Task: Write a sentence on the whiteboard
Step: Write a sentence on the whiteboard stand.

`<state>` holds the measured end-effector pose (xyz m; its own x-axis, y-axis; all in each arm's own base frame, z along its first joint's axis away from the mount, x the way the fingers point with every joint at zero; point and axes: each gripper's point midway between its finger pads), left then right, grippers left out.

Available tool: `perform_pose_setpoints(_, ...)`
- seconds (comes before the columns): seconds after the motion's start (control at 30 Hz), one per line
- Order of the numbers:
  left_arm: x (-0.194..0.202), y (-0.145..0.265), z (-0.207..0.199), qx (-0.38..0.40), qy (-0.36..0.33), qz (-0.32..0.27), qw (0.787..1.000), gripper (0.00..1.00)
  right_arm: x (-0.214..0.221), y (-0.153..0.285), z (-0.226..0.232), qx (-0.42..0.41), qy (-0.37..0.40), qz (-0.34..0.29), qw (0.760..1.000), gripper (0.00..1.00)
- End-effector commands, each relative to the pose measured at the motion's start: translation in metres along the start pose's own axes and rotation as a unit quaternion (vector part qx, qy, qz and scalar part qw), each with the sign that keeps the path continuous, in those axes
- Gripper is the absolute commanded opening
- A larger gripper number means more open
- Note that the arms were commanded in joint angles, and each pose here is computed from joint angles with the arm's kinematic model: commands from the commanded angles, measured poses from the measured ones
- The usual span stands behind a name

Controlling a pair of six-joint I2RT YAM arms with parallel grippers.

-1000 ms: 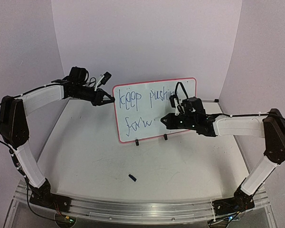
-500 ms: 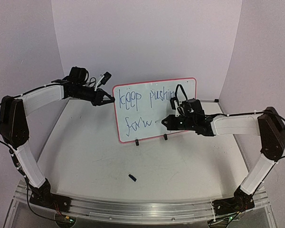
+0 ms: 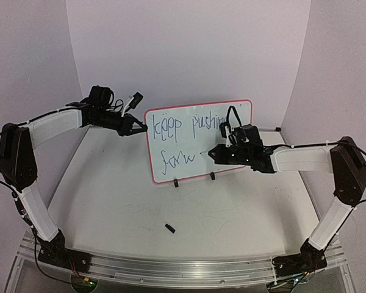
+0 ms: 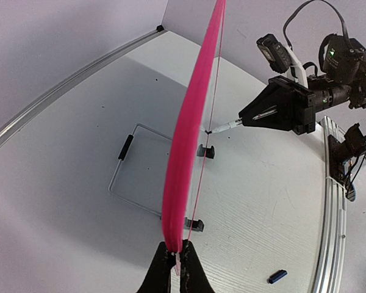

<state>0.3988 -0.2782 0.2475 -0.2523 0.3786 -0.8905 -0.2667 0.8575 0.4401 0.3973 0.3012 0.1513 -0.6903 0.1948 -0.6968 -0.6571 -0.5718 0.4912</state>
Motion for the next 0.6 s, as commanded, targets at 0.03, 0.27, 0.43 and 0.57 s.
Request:
perform_pose_setpoints(0.03, 0.012, -0.005, -0.011, 0.012, 0.013, 0.030, 0.999, 0.00, -0.024, -0.004, 0.012, -0.018, 0.002, -0.029, 0.999, 0.00)
perform_pose_setpoints(0.27, 0.012, -0.005, -0.011, 0.012, 0.013, 0.029, 0.999, 0.00, -0.013, -0.011, 0.011, -0.026, 0.005, -0.008, 1.000, 0.00)
perform_pose_setpoints(0.43, 0.012, -0.005, -0.011, 0.013, 0.013, 0.029, 0.999, 0.00, -0.004, -0.015, 0.001, -0.012, 0.002, 0.000, 1.000, 0.00)
perform_pose_setpoints(0.57, 0.012, -0.005, -0.011, 0.012, 0.013, 0.029, 0.999, 0.00, 0.002, -0.018, -0.005, 0.001, 0.002, 0.008, 1.000, 0.00)
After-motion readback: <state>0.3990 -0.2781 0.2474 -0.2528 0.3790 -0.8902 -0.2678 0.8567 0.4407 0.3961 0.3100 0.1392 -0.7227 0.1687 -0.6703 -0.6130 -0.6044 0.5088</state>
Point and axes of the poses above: each gripper's point midway between its finger pads, its own y axis back along the fingers, its own z axis along the line the jaws close on, x = y × z, and after that the axes turned 9 degrees about -y, right-handed
